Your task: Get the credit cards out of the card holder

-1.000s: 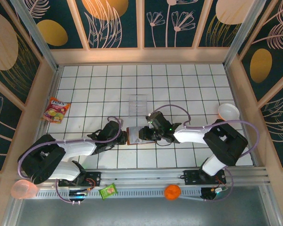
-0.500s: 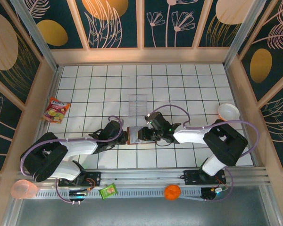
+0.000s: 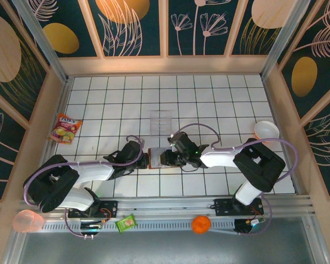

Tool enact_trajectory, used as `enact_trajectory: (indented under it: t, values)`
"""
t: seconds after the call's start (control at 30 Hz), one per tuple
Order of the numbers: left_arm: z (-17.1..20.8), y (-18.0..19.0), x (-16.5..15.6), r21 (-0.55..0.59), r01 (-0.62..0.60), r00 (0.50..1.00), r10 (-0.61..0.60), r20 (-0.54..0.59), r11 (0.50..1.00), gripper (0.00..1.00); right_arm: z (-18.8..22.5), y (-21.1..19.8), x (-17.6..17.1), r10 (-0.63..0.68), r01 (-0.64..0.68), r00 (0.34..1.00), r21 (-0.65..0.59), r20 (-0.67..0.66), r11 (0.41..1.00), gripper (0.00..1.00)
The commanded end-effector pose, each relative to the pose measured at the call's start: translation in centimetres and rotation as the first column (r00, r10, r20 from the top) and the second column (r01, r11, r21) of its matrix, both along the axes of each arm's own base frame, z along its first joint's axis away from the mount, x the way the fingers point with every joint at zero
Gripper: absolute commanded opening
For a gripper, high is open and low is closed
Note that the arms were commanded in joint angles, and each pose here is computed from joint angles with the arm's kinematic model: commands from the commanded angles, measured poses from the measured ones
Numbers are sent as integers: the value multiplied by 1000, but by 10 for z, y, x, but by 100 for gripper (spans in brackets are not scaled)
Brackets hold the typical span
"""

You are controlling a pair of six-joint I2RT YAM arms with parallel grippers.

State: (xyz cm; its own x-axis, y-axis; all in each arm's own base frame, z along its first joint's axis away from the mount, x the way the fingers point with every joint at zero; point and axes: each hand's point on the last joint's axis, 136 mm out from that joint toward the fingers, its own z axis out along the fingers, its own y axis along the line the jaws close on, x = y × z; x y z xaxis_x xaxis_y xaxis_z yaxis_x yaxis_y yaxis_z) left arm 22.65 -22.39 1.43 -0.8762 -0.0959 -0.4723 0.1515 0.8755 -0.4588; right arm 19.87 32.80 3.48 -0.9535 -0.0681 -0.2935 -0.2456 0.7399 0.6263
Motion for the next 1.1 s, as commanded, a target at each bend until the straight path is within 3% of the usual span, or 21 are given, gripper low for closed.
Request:
enact_trajectory:
  t: [0.0, 0.23, 0.47, 0.8, 0.93, 1.07]
  values:
    - [-9, 5, -3, 44, 5, 1000, -5, -18, 999, 0, -4, 2, 3, 6, -4, 1000, -59, 26, 998, 26]
    - [-10, 5, -3, 50, 5, 1000, -4, -17, 999, 0, -12, -17, 8, -50, 75, 993, -246, 106, 966, 26]
    - [-13, 5, -3, 49, 10, 1000, -8, -24, 999, 0, -11, -31, 12, -82, 129, 984, -307, 160, 943, 26]
    - [4, 8, 3, 42, -5, 1000, 5, 14, 999, 0, 21, -29, 19, -89, 145, 966, -224, 242, 964, 37]
    - [21, 4, 7, 22, 8, 999, -9, 48, 1000, 0, 26, -25, 16, -75, 113, 972, -165, 222, 980, 36]
    - [41, -17, 6, -76, 54, 996, -49, 70, 996, 7, 24, -18, 14, -46, 55, 989, -63, 142, 997, 31]
